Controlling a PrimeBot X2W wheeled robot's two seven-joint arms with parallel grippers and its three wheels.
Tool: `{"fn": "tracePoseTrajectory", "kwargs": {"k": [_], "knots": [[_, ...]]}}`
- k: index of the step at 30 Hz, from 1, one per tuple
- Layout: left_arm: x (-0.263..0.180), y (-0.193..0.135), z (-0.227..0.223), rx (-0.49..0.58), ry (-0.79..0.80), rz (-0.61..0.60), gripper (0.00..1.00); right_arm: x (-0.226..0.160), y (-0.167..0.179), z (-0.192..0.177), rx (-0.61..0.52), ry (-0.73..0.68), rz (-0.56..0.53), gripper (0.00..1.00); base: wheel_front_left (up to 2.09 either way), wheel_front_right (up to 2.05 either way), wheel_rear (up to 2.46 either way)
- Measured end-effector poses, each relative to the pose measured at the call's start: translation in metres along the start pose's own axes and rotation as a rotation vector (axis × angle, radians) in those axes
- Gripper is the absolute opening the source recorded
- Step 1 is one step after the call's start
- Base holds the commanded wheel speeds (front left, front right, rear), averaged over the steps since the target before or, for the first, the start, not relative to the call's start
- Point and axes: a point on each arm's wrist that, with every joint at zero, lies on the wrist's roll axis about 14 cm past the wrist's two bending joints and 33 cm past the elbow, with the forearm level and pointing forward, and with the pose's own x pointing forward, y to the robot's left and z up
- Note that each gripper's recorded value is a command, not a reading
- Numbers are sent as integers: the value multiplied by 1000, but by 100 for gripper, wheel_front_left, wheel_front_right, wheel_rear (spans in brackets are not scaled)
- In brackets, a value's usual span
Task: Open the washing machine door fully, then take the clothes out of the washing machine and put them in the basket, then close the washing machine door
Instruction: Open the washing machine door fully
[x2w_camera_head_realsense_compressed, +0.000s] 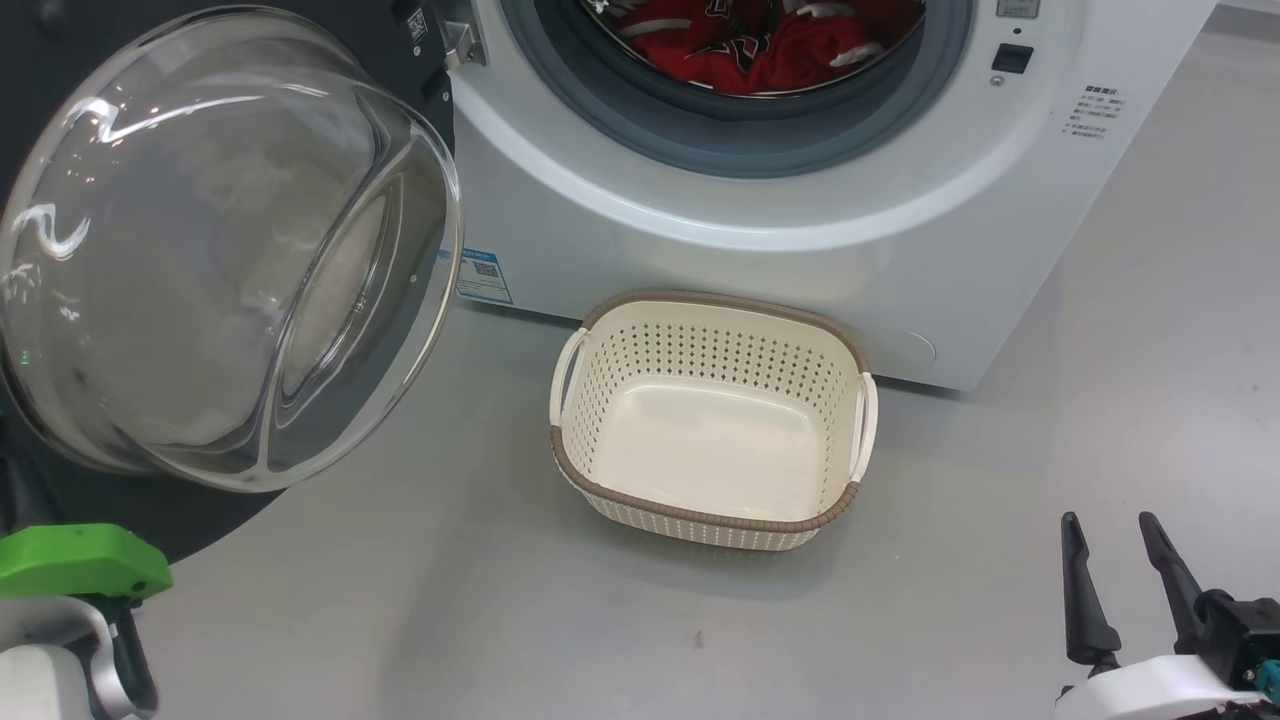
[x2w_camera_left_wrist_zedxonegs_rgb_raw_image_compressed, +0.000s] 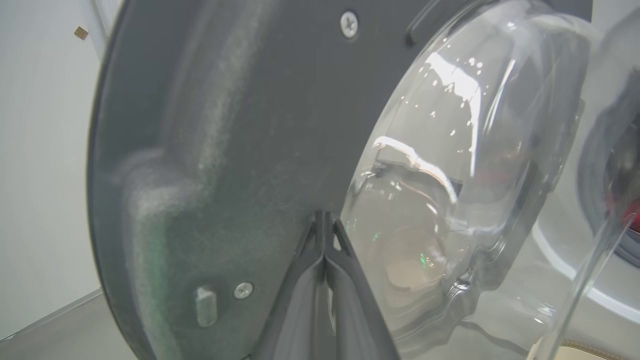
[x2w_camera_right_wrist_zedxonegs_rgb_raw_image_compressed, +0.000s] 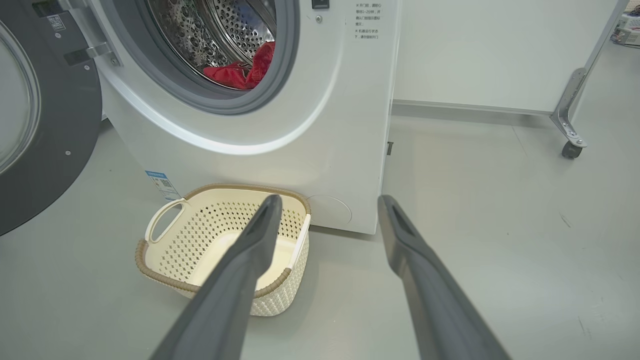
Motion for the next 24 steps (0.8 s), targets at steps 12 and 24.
{"fn": "tracePoseTrajectory", "kwargs": {"k": [12,24], "knots": [[-10,-10,1,24,-42,-35,0,2,3,5,7,-17,6,100,0,0,0],[-50,-34,-16,73,-7,-157,0,1,7,9,13,-29,12,100,0,0,0]]}}
